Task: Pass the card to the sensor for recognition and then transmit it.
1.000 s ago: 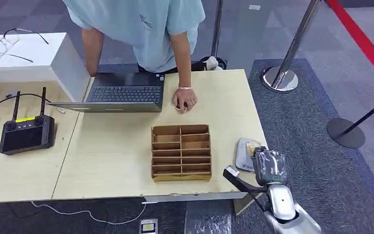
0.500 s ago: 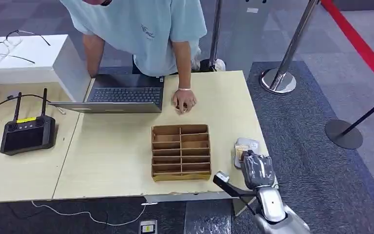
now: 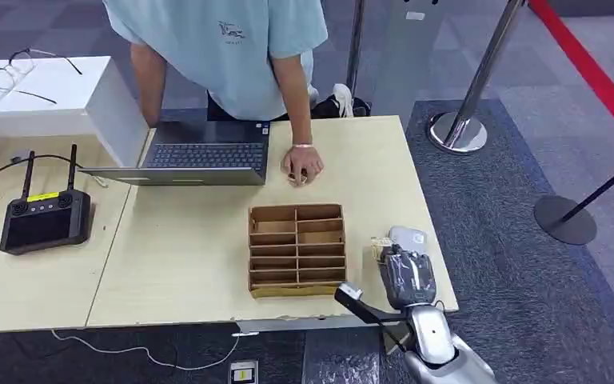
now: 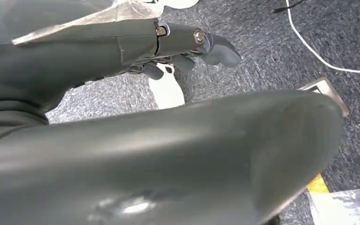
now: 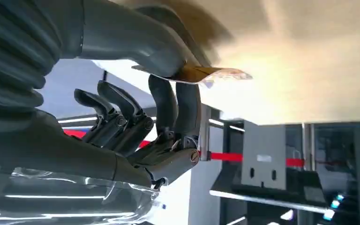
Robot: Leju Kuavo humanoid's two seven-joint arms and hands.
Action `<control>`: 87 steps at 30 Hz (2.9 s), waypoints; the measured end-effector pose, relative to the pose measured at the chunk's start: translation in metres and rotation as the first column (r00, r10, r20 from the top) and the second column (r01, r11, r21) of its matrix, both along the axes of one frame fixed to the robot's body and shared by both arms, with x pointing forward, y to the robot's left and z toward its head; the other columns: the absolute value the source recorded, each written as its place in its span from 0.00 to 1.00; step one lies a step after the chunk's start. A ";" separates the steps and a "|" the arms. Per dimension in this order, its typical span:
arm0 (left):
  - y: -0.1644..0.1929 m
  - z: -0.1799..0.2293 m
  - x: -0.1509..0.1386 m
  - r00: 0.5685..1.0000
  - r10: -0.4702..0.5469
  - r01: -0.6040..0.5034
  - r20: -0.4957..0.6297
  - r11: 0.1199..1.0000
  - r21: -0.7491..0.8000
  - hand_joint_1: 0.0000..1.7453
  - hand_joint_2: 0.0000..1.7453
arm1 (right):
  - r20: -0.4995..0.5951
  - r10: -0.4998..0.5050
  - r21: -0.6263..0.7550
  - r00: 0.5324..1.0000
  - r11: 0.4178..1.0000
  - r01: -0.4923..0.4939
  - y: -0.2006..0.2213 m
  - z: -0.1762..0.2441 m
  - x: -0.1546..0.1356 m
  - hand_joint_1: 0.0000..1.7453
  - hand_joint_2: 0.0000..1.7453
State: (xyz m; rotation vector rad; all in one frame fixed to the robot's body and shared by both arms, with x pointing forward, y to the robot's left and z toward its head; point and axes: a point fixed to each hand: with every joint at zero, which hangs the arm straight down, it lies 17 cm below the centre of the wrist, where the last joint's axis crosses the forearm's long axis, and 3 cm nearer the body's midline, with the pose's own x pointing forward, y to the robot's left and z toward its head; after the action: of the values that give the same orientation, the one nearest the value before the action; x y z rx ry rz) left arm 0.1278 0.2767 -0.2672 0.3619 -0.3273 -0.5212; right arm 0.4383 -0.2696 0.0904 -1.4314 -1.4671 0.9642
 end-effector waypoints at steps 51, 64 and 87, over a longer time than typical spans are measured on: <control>0.000 0.001 0.002 1.000 -0.014 0.014 0.015 1.000 0.006 0.00 0.00 | 0.533 0.065 0.333 0.843 0.900 -0.280 0.031 0.241 -0.004 1.00 1.00; -0.001 0.001 0.003 1.000 -0.027 0.027 0.015 1.000 0.006 0.00 0.00 | 0.500 0.103 0.463 0.860 0.807 -0.367 0.063 0.244 0.017 1.00 1.00; -0.004 0.002 0.010 0.998 -0.055 0.055 0.014 0.998 0.005 0.00 0.00 | 0.401 0.216 0.431 0.891 0.813 -0.391 0.118 0.209 0.025 1.00 1.00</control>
State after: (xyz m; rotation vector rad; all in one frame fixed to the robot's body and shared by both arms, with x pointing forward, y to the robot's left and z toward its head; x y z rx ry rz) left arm 0.1375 0.2731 -0.2651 0.3623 -0.3502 -0.5740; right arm 0.4635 -0.1516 0.2994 -1.0106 -2.0736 0.4618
